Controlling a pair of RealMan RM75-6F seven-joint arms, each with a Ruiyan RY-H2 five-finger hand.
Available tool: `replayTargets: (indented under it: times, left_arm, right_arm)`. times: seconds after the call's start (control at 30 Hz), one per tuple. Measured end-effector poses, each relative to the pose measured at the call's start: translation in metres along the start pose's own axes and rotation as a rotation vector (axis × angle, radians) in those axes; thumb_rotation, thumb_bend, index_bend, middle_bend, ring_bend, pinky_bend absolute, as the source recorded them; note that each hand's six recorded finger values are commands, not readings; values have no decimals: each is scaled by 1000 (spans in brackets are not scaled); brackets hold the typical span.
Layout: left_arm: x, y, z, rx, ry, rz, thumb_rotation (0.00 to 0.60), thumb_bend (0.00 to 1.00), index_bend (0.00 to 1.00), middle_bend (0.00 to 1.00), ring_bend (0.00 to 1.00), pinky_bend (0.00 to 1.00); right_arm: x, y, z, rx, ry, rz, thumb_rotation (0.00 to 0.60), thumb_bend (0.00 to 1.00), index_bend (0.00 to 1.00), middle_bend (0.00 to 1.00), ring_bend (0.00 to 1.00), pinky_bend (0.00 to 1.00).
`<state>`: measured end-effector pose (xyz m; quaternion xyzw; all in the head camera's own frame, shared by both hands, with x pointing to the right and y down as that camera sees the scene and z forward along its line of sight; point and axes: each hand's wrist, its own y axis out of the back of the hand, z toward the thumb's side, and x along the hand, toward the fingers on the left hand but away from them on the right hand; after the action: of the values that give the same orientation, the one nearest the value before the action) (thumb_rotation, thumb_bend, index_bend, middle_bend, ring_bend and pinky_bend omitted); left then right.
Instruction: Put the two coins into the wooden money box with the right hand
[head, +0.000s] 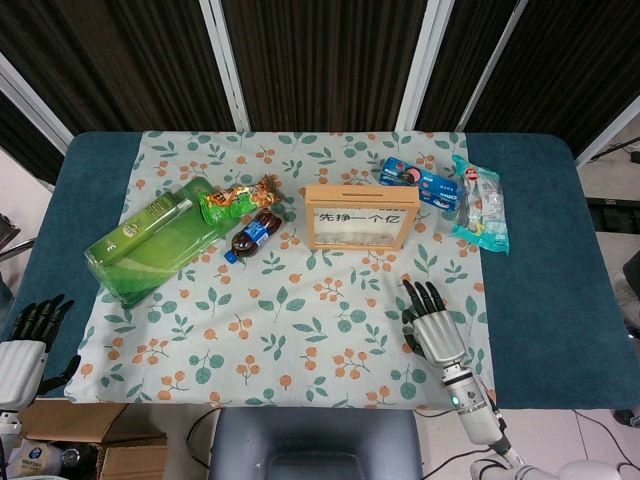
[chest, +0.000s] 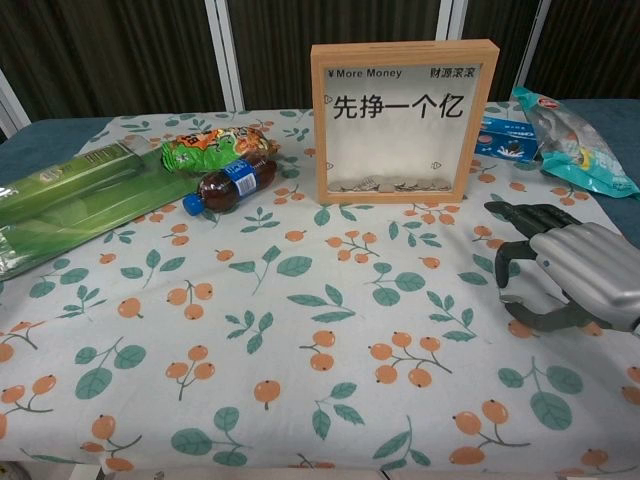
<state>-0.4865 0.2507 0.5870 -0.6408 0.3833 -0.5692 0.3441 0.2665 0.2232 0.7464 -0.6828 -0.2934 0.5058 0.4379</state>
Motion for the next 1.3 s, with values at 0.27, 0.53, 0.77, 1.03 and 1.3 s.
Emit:
replayTargets:
  times: [0.27,0.53,0.77,1.03,1.3]
  left_arm:
    - [0,-2,-2,-11,5,-9,598,343,0,0,0,0]
    - [0,-2,-2,-11,5,-9,600,343,0,0,0,0]
    - [-1,-1,-2,-11,5,-7,599,341,0,0,0,0]
    - [-1,-1,-3,-11,7,-7,600,343,0,0,0,0]
    - [0,-1,-2,-12,4,-9,600,343,0,0,0,0]
  right_arm:
    - [0,0,0,-1,0,1,600,460,660,108,0,0]
    - [0,-1,0,-4,0,7,600,516,671,113,0,0]
    - [-1,0,0,-9,0,5,600,548,676,118,0,0]
    - [-1,1,0,-12,-3,3,600,569,699,125,0,0]
    - [-1,2,0,-18,-7,2,600,609,714,134,0,0]
